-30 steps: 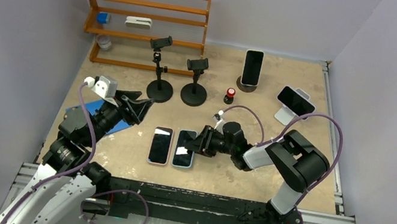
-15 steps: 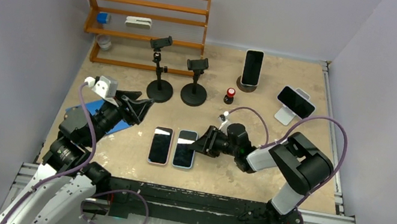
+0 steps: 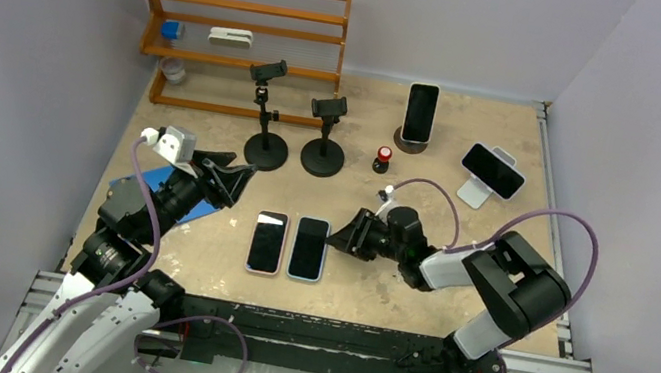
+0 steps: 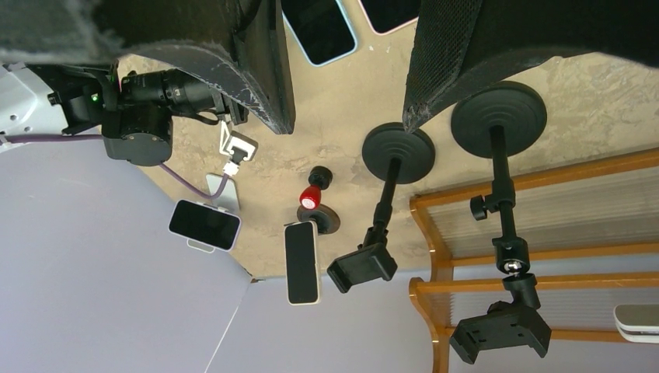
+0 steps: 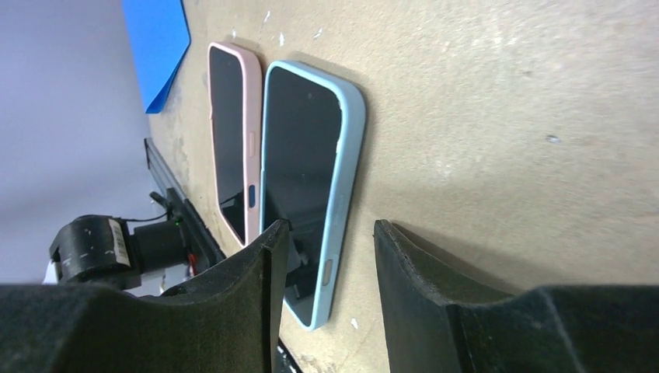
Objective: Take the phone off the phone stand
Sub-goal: Place the phone at the center of the board, then remove the phone from the phone stand.
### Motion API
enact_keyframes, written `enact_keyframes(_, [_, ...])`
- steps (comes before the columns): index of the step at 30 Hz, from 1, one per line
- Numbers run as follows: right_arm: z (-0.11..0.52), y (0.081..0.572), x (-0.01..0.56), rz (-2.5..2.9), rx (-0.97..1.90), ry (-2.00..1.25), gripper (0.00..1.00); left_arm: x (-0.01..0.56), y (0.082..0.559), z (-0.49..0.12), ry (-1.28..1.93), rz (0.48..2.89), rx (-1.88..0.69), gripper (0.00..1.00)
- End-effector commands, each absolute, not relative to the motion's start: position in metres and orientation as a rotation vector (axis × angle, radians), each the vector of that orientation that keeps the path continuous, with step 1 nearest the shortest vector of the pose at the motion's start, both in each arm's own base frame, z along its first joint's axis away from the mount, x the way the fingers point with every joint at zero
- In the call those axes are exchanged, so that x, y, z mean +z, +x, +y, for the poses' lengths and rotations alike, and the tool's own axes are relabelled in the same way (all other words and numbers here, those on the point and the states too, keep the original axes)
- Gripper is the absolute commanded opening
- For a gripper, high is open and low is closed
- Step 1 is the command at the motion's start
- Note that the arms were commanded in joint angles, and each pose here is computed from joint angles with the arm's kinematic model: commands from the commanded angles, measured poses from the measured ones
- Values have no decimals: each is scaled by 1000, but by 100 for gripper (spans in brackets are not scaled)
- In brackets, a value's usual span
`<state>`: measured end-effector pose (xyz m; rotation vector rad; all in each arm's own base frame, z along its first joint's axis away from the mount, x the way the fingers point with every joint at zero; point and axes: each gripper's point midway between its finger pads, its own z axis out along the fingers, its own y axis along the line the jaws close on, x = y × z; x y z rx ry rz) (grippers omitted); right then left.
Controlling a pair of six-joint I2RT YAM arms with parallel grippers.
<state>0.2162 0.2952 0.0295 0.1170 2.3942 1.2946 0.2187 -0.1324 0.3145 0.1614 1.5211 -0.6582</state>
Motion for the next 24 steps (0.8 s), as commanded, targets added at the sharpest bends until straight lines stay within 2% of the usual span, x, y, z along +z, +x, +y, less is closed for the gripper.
enact_keyframes(1, [269, 221, 15, 2423, 1117, 150, 48, 329, 218, -133, 155, 1481, -673, 51])
enact_keyframes(6, [248, 242, 38, 2317, 929, 126, 48, 328, 217, -134, 162, 1481, -677, 51])
enact_keyframes(15, [202, 275, 169, 1958, 723, 151, 49, 331, 215, -133, 169, 1467, -672, 51])
enact_keyframes(17, [186, 281, 191, 1909, 651, 215, 53, 331, 215, -135, 177, 1466, -677, 51])
enact_keyframes(20, [168, 289, 234, 1797, 611, 320, 73, 329, 215, -136, 184, 1471, -680, 52])
enact_keyframes(24, [149, 296, 289, 1632, 595, 399, 81, 329, 213, -141, 213, 1465, -701, 53])
